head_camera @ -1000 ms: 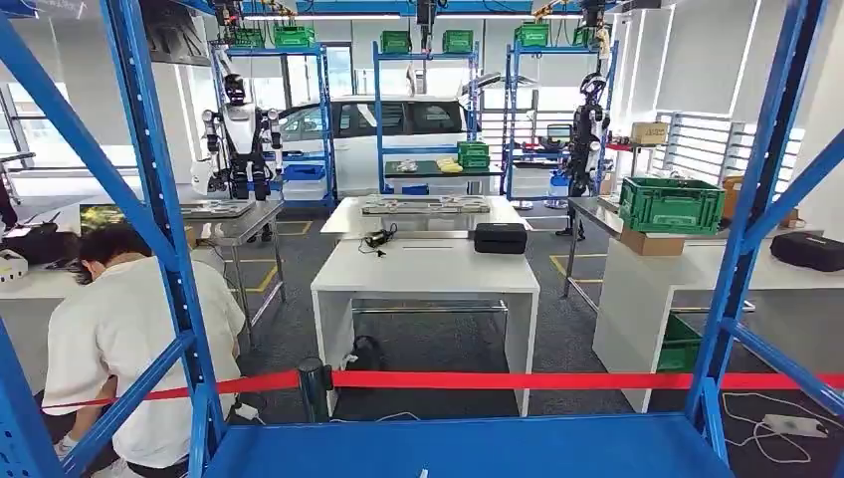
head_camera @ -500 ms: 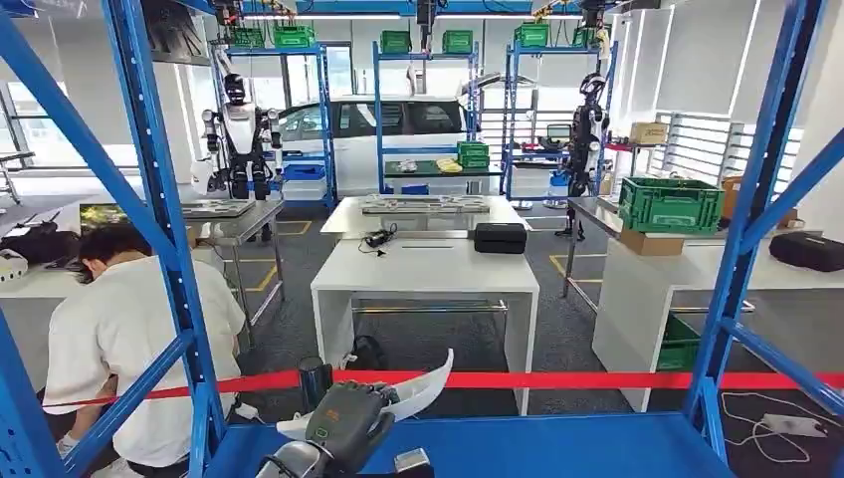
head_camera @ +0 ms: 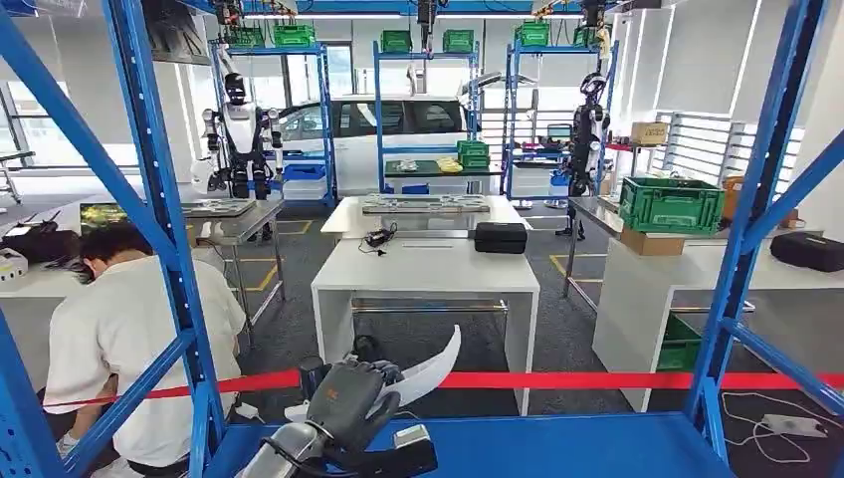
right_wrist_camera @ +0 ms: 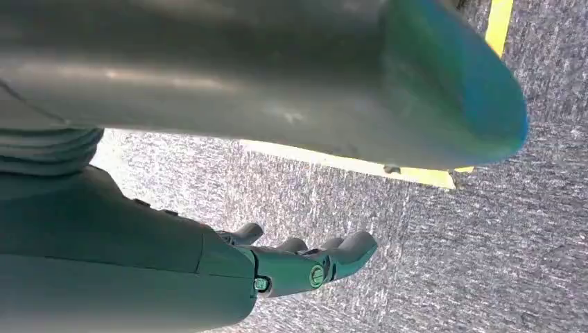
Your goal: Take the parts from the cabinet and place them on the table.
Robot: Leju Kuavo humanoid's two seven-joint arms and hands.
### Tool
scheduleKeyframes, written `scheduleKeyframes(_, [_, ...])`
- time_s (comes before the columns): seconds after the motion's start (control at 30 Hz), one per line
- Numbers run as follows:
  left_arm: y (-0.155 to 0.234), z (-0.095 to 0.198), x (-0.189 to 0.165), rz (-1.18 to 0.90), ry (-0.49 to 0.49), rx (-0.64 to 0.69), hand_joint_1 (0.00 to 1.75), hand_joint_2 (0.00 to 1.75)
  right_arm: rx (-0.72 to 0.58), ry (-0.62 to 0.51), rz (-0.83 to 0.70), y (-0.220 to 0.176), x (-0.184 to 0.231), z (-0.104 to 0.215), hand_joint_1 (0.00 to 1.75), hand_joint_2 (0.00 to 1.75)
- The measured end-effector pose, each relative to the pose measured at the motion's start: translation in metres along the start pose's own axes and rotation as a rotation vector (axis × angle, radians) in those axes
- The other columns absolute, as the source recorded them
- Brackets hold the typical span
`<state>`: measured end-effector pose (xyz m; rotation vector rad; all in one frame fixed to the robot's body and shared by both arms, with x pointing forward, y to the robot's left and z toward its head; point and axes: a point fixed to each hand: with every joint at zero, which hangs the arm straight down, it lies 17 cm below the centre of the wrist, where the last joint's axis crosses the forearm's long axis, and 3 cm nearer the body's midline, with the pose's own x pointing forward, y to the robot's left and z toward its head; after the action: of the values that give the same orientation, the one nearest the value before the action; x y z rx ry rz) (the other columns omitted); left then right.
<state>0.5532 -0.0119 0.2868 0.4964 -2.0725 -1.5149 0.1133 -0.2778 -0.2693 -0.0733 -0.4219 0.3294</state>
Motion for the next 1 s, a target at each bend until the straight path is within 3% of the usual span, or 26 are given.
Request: scheduleKeyframes(1.0, [-0.002,0.019,-0.029,0.078,0.049,-0.058,1.75,1.75,-0.006,-0.008,-0.032,0.002,0.002,0.0,0.0,0.0])
